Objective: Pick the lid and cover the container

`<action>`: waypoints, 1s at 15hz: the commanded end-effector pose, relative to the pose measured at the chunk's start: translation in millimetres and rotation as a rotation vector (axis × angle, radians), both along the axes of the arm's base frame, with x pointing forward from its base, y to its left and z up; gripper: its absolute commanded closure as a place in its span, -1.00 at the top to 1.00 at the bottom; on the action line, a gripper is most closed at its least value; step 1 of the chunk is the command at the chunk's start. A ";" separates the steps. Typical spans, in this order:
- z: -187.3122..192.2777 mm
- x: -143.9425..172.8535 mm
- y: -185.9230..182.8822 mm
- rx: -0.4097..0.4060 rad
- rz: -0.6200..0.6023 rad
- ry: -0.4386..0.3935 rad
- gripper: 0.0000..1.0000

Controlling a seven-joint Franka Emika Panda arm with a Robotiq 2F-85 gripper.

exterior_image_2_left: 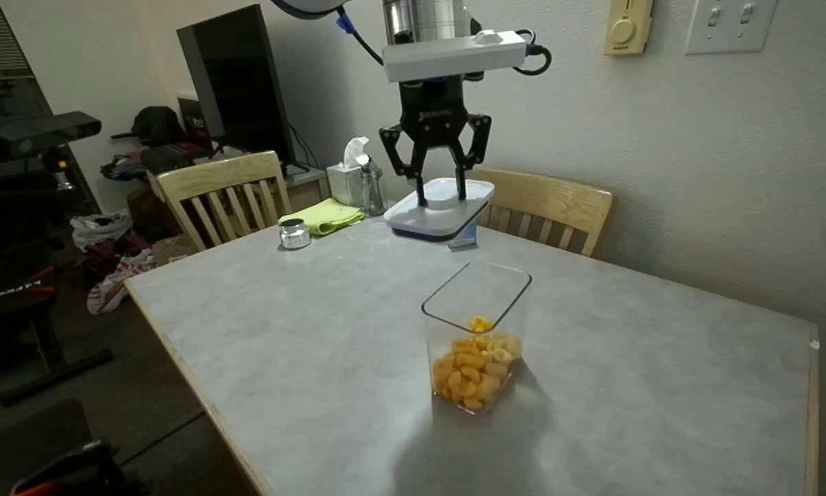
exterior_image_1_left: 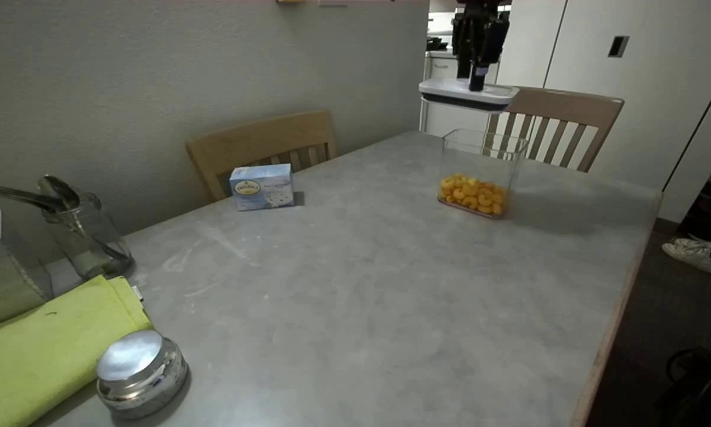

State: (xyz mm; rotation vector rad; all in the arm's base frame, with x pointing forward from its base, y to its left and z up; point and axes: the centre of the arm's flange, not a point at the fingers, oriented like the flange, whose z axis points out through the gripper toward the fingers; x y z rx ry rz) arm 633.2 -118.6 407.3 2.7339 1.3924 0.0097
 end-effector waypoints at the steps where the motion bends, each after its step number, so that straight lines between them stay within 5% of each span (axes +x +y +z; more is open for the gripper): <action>1: -10.0 -4.9 -32.8 0.014 -0.027 -0.006 -0.42; 15: -78.6 -13.0 -84.1 0.061 -0.030 -0.037 -0.42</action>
